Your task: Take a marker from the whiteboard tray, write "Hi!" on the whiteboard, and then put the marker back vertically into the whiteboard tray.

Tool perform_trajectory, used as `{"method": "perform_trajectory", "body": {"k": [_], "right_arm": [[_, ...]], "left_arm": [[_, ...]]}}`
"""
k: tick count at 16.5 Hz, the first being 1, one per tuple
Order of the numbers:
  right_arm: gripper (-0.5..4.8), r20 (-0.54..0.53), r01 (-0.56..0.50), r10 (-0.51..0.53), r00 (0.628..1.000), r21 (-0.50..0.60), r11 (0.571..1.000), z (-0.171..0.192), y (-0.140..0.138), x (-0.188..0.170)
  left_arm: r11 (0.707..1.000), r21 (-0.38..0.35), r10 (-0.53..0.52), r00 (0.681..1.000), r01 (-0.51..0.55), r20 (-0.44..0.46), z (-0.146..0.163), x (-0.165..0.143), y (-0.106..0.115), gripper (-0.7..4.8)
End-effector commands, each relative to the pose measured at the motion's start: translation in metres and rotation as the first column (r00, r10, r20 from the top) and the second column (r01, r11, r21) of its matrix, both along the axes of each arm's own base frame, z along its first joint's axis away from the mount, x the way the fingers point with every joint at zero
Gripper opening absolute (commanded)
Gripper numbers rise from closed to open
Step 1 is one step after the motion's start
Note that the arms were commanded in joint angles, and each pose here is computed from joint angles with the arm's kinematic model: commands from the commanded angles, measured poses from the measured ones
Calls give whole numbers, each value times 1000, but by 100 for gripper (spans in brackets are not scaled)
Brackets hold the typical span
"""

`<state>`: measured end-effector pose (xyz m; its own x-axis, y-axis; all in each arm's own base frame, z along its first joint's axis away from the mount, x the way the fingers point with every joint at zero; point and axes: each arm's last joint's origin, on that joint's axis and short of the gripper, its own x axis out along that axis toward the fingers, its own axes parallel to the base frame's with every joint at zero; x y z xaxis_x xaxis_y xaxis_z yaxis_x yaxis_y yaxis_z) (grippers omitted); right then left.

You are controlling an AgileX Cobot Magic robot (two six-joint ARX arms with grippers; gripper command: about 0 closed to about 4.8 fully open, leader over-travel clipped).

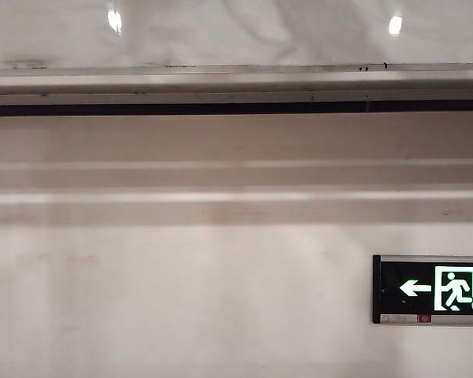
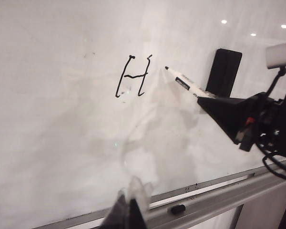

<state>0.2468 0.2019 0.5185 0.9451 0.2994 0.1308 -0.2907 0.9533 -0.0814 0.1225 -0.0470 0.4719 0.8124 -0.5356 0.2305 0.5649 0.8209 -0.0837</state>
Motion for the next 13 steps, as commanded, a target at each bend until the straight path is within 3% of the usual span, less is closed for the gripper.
{"method": "perform_trajectory", "body": {"k": [1,9,13], "right_arm": [[-2,0,-11,11,1000,-2,1000,-1,1,2],[-2,-3,22,-22,1000,-4,1000,-2,-5,7],[-2,-69,17,-21,997,-49,999,-10,-4,8]], "left_arm": [[1000,-5,-6,1000,6,20,3,-2,1,-5],[1000,-10,-9,1000,9,16,3,-2,1,-5],[1000,-10,-9,1000,9,16,3,-2,1,-5]]}}
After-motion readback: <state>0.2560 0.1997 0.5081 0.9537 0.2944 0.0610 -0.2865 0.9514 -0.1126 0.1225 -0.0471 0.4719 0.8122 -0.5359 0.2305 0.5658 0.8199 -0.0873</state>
